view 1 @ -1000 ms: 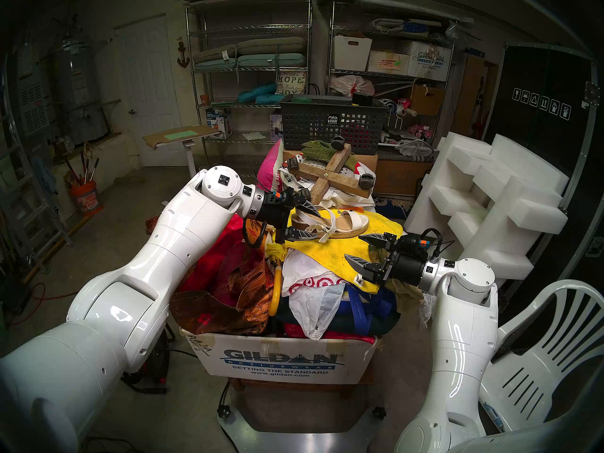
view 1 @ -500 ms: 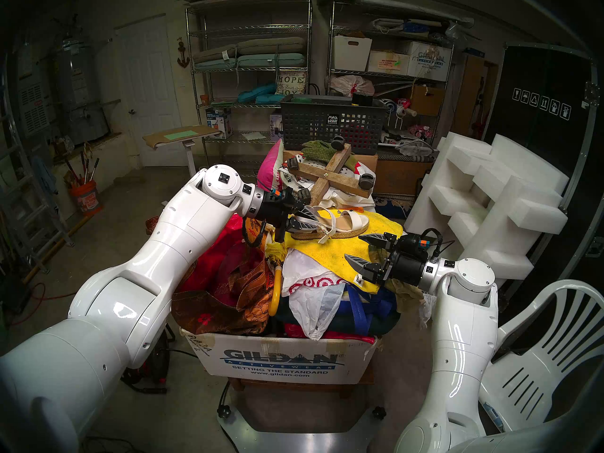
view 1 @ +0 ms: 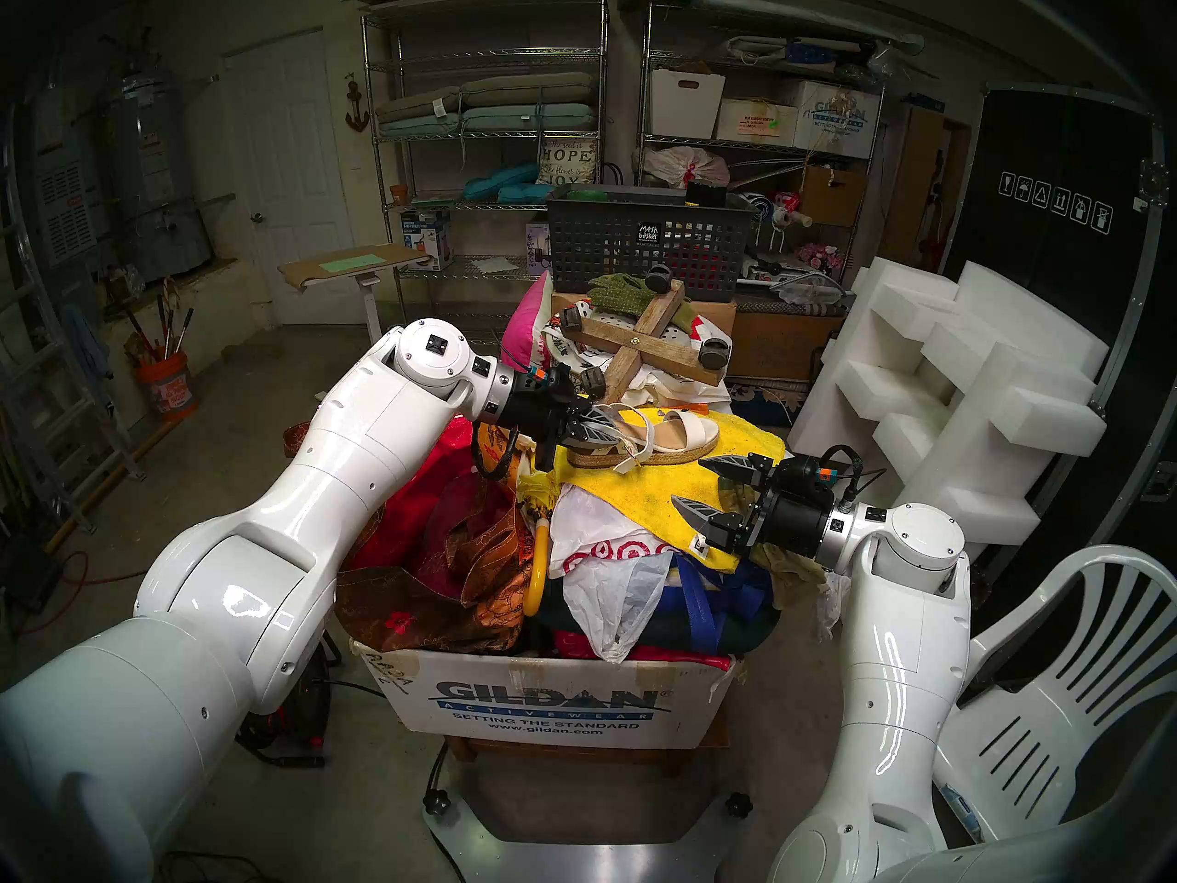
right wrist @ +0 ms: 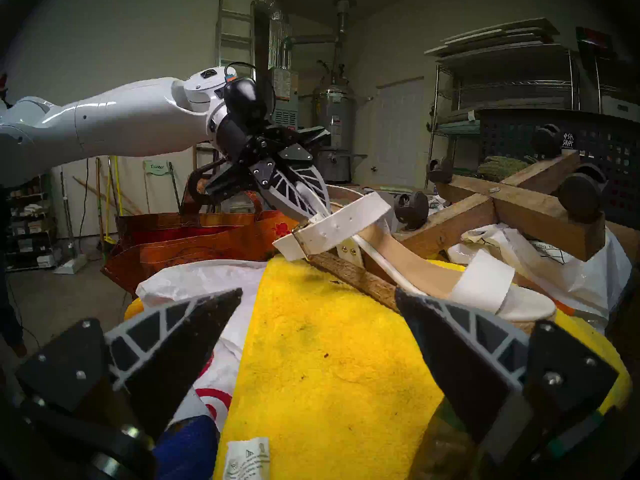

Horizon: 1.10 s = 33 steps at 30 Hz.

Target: Unbuckle a shoe

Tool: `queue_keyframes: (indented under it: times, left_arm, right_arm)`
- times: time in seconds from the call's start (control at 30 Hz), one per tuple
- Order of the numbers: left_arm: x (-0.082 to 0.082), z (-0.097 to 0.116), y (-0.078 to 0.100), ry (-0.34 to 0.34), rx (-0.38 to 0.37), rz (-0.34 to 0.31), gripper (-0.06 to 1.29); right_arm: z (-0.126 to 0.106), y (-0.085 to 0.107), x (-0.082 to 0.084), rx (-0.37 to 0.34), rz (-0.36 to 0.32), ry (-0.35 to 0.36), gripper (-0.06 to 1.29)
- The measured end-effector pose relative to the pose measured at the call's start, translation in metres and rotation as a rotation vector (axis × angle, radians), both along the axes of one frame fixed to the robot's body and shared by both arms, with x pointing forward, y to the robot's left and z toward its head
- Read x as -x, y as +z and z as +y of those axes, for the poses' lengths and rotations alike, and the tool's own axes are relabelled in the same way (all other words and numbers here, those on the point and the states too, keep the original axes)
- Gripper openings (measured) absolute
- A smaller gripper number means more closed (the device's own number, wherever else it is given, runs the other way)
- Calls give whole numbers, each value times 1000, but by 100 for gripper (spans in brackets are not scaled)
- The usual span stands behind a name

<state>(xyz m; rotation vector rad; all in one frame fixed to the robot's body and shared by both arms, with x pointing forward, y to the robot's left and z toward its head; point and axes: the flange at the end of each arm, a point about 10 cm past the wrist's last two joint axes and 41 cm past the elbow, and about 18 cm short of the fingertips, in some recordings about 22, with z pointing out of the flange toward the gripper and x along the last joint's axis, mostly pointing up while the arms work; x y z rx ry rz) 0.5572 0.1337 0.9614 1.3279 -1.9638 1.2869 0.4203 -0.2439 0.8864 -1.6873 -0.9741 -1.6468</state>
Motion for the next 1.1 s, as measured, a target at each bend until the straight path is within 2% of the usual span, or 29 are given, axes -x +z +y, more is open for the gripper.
queue_keyframes:
  times: [0.43,0.7,0.93,1.1]
  left_arm:
    - [-8,0,3,42,-25,121,13]
    - [-8,-1,7,45,-29,162,12]
    - [-3,3,9,32,-35,153,12]
    - [4,6,7,24,-18,82,12]
  right_arm:
    - [0,0,0,0,0,0,123]
    - [0,0,0,0,0,0,123]
    - [0,0,0,0,0,0,124]
    - [0,0,0,0,0,0,123]
